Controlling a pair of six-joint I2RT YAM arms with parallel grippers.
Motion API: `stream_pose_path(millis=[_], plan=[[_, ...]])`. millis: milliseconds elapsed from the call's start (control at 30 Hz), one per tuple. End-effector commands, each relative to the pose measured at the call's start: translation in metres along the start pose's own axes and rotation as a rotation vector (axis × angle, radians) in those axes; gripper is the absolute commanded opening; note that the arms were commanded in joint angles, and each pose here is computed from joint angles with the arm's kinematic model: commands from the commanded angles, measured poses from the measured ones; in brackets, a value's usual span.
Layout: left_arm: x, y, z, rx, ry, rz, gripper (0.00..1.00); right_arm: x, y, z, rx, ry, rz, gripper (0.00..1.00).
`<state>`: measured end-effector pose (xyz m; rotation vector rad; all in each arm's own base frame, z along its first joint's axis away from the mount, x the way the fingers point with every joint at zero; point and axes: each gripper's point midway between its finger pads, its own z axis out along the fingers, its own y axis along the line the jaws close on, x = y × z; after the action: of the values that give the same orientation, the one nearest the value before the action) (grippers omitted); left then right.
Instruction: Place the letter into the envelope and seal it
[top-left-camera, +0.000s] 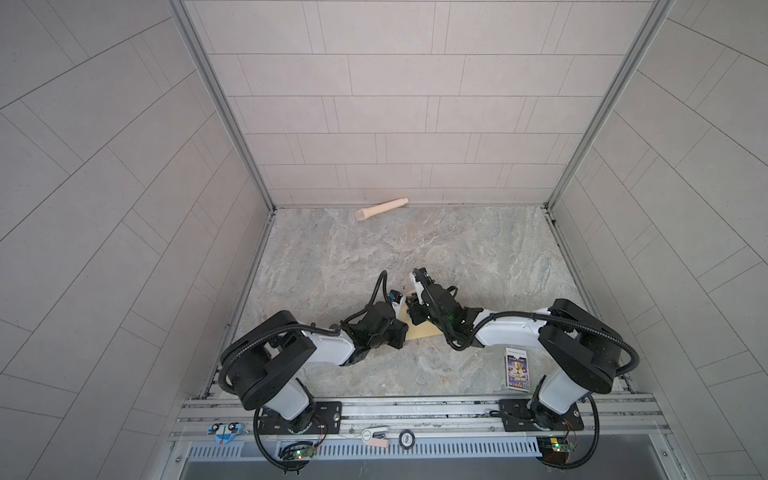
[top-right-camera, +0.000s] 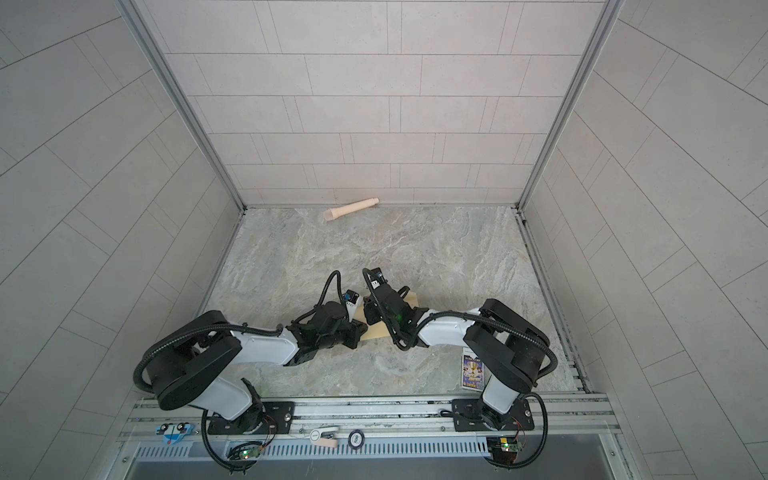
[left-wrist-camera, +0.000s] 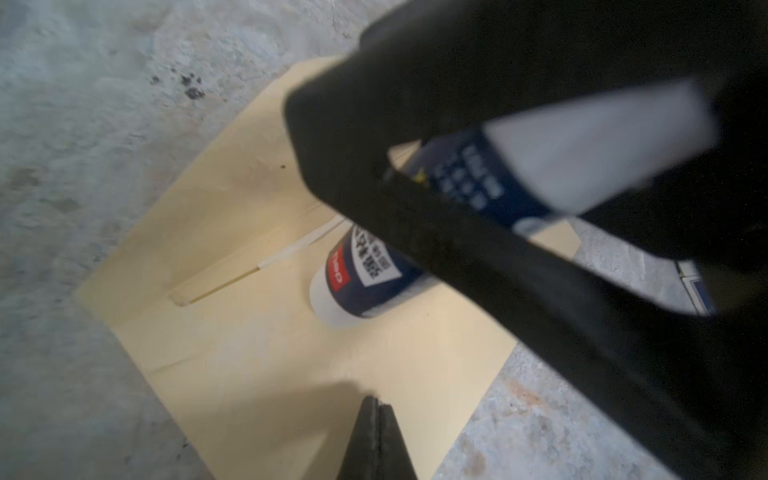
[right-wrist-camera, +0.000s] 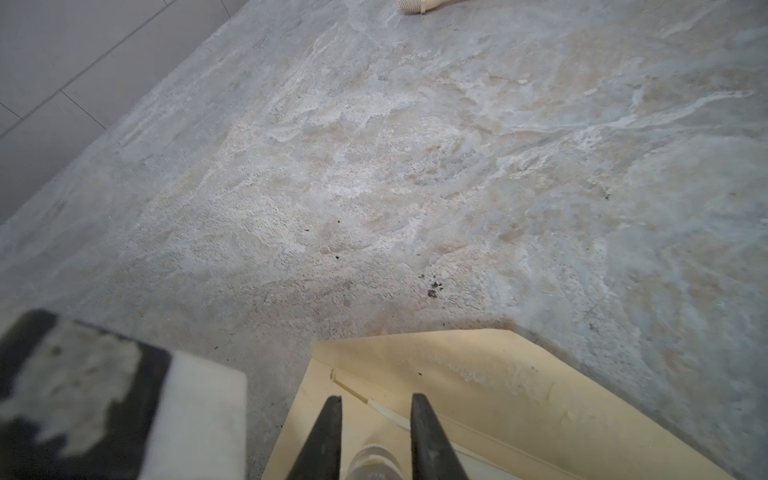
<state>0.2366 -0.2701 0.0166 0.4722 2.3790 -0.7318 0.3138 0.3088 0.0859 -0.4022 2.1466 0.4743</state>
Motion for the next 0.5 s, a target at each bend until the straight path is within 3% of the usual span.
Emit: stream_pose_path(millis=[0,467], plan=[[0.025,0.008,0.005,0.007,0.121,-0.041,0.00,0.011,-0.020,-0.006,0.108,0.042,-0.113,0.00],[0.073,0.039,0.011,-0.017,0.241,-0.190,0.00,0.038,-0.085,-0.047,0.270,0.137,-0.167,0.00]])
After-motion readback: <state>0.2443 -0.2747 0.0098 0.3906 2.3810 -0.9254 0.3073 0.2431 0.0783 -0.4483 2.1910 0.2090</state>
